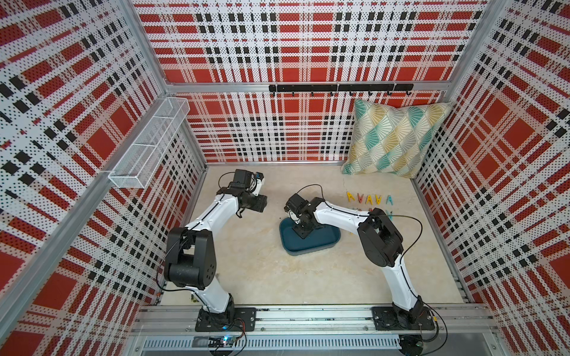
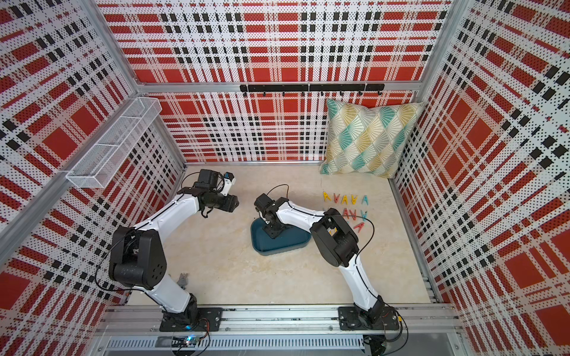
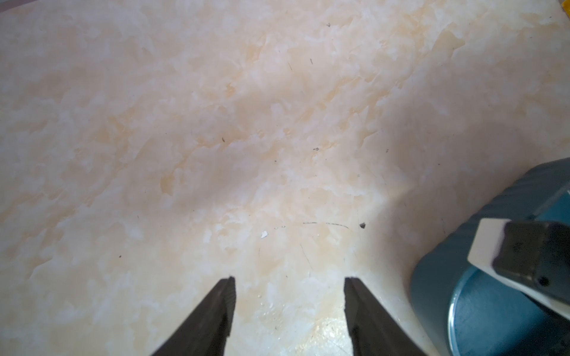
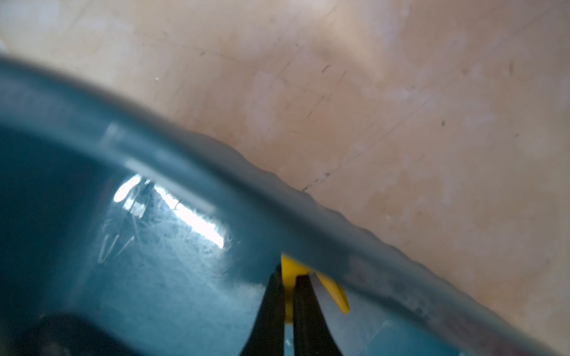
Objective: Take the clothespins out of the storage box
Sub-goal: Pick up the clothespin from the storage box, then place the clothespin at the center of the board.
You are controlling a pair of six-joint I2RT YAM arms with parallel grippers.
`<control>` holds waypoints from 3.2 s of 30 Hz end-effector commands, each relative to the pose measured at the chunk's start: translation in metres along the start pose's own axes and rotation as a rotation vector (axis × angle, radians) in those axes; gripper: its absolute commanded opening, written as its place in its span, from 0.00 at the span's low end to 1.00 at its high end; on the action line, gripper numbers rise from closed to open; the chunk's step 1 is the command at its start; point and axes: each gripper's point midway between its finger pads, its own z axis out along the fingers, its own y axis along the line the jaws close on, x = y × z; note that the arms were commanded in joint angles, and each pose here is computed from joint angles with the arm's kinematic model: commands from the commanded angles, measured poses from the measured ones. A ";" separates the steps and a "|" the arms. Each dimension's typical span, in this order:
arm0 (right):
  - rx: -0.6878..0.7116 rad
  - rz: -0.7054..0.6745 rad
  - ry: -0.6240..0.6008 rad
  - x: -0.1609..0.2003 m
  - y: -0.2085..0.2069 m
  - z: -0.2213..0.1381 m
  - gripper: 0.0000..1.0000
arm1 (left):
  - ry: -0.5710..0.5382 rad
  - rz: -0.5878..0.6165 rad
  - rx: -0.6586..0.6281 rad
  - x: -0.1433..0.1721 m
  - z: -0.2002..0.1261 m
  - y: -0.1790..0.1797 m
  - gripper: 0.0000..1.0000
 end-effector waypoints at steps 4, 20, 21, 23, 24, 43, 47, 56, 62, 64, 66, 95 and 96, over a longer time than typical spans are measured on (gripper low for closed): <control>-0.076 0.016 -0.105 -0.010 0.012 -0.055 0.00 | -0.039 0.000 0.005 -0.007 -0.010 0.000 0.62; -0.077 0.406 -0.338 0.028 -0.059 -0.167 0.00 | -0.032 0.006 0.004 -0.007 -0.006 -0.002 0.62; -0.061 0.457 -0.335 0.037 -0.071 -0.168 0.00 | -0.029 0.006 0.003 -0.006 -0.005 -0.002 0.62; -0.018 0.582 -0.311 0.060 -0.099 -0.167 0.00 | -0.029 0.011 0.004 -0.006 -0.005 -0.004 0.62; 0.007 0.648 -0.294 0.074 -0.114 -0.165 0.00 | -0.027 0.013 0.005 -0.006 -0.004 -0.005 0.62; 0.205 1.267 0.022 0.280 -0.264 -0.095 0.00 | -0.028 0.031 0.015 -0.009 -0.004 -0.013 0.62; 0.245 1.288 0.057 0.296 -0.281 -0.088 0.00 | -0.032 0.032 0.014 -0.009 -0.006 -0.013 0.62; 0.235 1.298 0.068 0.298 -0.304 -0.070 0.00 | -0.037 0.034 0.011 -0.010 -0.008 -0.013 0.62; 0.204 1.300 0.054 0.289 -0.312 -0.059 0.00 | -0.040 0.034 0.009 -0.010 -0.009 -0.013 0.62; 0.198 1.302 0.053 0.288 -0.313 -0.056 0.00 | -0.041 0.034 0.008 -0.011 -0.010 -0.012 0.62; 0.185 1.304 0.055 0.287 -0.313 -0.052 0.00 | -0.041 0.035 0.006 -0.010 -0.009 -0.012 0.62; 0.252 1.210 -0.190 0.242 -0.305 -0.155 0.53 | -0.055 0.030 -0.003 -0.013 -0.015 -0.009 0.63; 0.256 1.180 -0.243 0.232 -0.304 -0.164 0.58 | -0.057 0.028 -0.007 -0.013 -0.015 -0.008 0.63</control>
